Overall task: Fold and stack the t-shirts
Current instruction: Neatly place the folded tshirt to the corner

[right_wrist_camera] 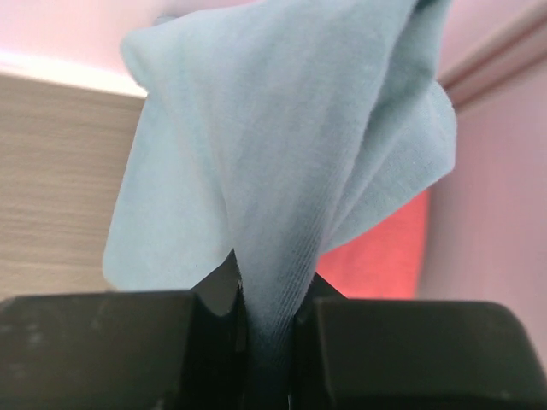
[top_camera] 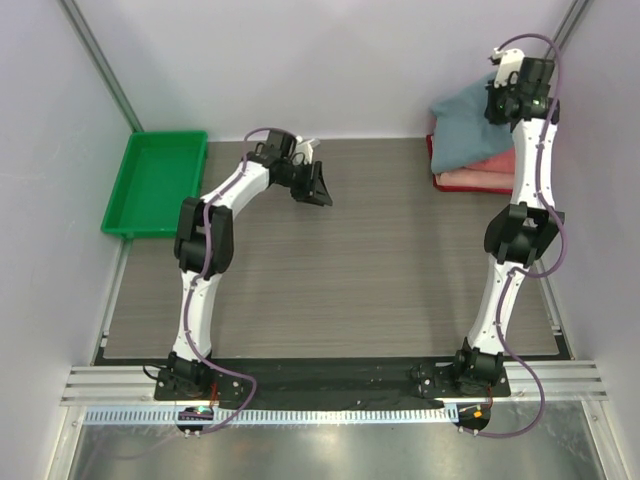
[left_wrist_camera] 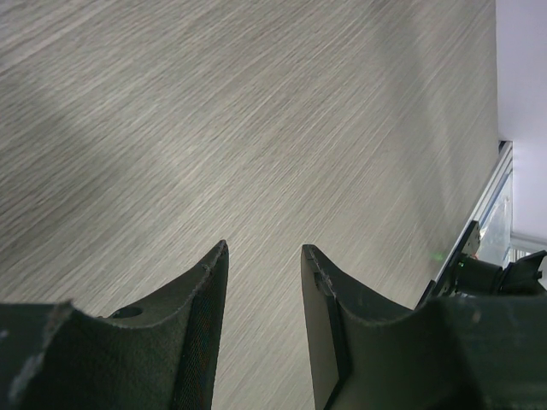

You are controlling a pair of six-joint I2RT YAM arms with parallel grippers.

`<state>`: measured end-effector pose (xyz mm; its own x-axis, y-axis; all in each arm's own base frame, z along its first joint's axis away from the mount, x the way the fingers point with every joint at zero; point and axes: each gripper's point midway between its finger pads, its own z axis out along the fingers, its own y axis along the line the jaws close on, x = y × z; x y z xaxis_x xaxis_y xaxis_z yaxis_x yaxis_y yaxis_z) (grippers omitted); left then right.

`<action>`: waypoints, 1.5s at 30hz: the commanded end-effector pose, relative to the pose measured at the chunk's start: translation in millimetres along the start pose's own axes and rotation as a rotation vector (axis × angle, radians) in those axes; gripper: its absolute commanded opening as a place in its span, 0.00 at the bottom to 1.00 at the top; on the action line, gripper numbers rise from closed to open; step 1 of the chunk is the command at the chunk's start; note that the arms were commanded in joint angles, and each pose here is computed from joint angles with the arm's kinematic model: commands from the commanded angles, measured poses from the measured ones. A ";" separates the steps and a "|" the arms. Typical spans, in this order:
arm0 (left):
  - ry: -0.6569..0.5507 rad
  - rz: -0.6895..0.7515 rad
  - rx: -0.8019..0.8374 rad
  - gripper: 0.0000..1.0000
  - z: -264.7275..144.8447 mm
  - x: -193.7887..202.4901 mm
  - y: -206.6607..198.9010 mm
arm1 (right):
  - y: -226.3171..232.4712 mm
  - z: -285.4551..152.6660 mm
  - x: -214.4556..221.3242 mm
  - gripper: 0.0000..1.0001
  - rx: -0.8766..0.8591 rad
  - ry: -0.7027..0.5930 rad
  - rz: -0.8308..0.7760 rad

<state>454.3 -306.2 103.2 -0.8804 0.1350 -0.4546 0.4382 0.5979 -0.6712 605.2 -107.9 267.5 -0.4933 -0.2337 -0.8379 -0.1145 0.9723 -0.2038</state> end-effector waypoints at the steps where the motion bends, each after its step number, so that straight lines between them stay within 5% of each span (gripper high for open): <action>1: -0.025 0.071 0.020 0.41 -12.0 -7.8 -27.2 | -41.6 -49.6 -79.4 0.01 0.124 -0.252 -0.011; 12: 0.004 0.081 0.018 0.41 -2.5 2.4 -33.4 | -65.4 -47.4 -91.7 0.01 0.183 -0.322 -0.008; 30: 0.039 0.095 0.011 0.41 6.6 15.7 -38.8 | -79.5 49.7 -7.7 0.01 0.234 -0.161 -0.021; 45: 0.047 0.098 0.010 0.41 9.8 18.4 -41.8 | -112.1 72.2 21.4 0.07 0.423 -0.102 -0.074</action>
<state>420.9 -333.9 86.6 -0.8754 0.2298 -0.4252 0.4720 0.5960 -0.6496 661.5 -201.8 192.1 -0.4952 -0.2722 -0.8250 0.1123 0.9216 -0.3714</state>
